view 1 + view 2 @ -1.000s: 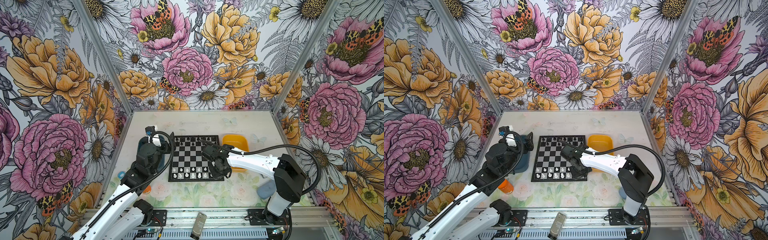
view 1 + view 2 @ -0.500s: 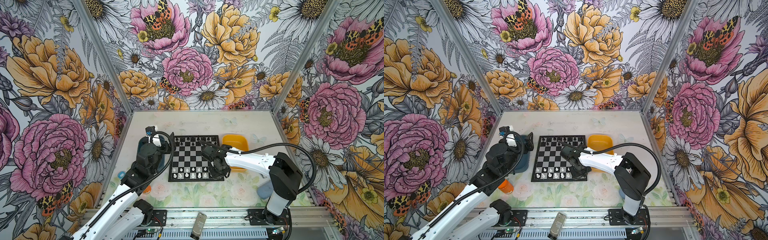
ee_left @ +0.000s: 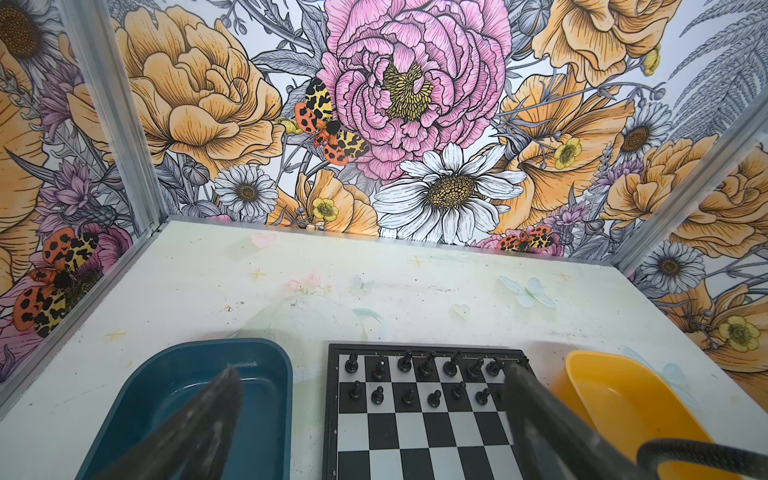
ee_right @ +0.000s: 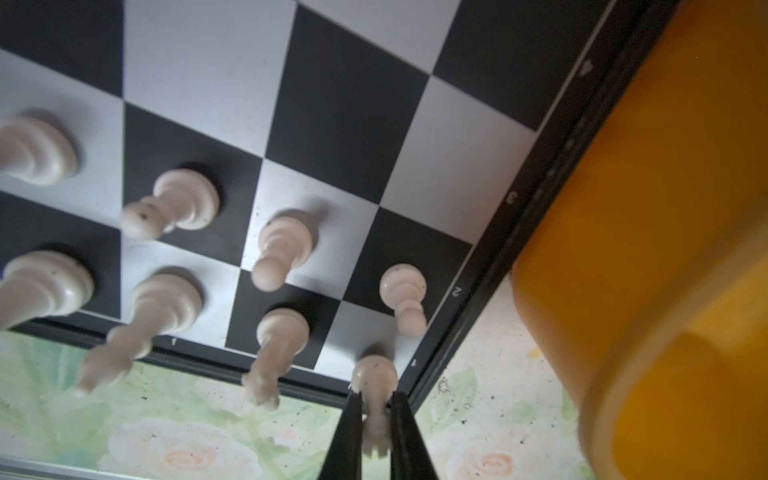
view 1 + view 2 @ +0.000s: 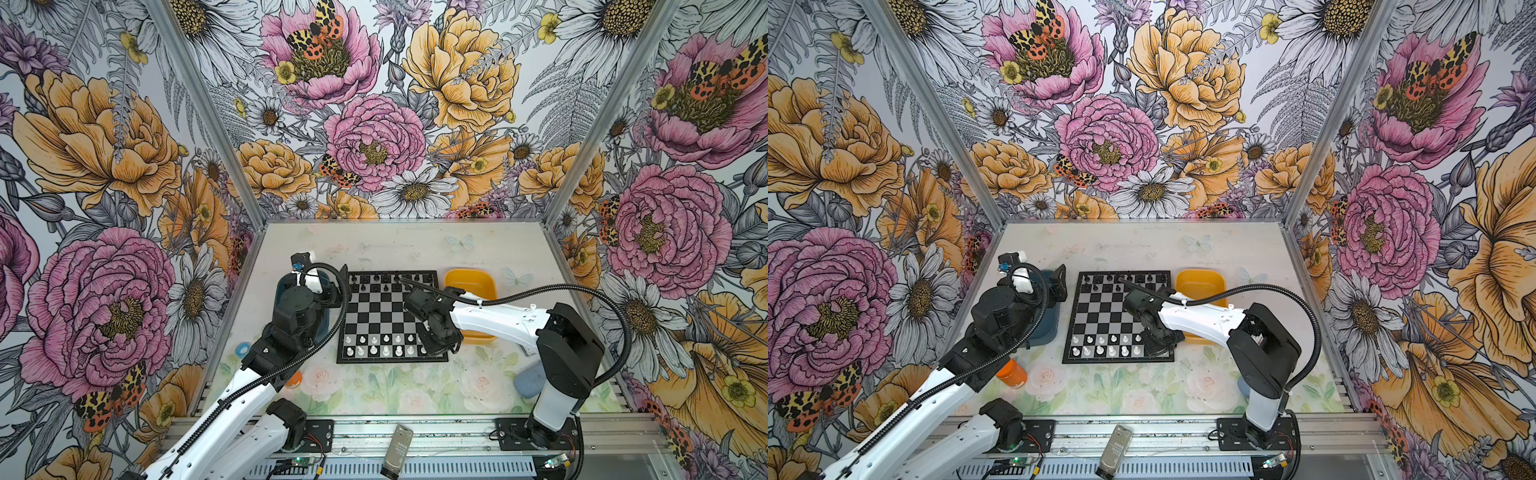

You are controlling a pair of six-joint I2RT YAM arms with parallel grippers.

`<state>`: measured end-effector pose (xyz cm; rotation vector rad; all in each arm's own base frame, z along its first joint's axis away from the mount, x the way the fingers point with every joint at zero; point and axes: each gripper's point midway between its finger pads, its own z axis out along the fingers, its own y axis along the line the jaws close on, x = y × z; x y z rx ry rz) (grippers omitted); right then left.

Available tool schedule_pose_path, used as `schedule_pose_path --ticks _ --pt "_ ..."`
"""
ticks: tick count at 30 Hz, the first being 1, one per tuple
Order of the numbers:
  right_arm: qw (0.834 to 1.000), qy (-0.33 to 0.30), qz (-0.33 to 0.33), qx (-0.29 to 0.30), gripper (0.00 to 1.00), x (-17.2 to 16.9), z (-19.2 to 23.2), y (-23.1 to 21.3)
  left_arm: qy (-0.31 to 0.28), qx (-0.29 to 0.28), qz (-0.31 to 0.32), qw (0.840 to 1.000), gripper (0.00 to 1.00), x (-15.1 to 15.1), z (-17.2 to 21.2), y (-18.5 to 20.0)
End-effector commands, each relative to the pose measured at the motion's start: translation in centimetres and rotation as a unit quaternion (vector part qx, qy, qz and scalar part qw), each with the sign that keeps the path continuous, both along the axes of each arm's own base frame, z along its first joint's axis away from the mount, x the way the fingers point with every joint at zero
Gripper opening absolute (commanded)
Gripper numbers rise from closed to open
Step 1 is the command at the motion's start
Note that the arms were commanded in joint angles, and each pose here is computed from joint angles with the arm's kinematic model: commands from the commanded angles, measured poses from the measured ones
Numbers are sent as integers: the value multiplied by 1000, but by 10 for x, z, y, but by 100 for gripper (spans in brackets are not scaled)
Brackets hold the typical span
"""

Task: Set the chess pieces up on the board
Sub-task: 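Lower the white pawn onto the empty square at the pawn row's end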

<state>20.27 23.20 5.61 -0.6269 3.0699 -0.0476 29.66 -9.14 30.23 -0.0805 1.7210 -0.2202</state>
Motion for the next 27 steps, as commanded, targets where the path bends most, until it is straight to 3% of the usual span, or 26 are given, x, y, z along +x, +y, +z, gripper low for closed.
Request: schedule_pose_path --ticks 1,27 --pt "1000 -2 -1 3 0 6 -5 3 1 12 7 1000 99 0 -3 2" --pt "1000 5 -5 4 0 3 -11 3 1 13 8 1000 99 0 -4 3"
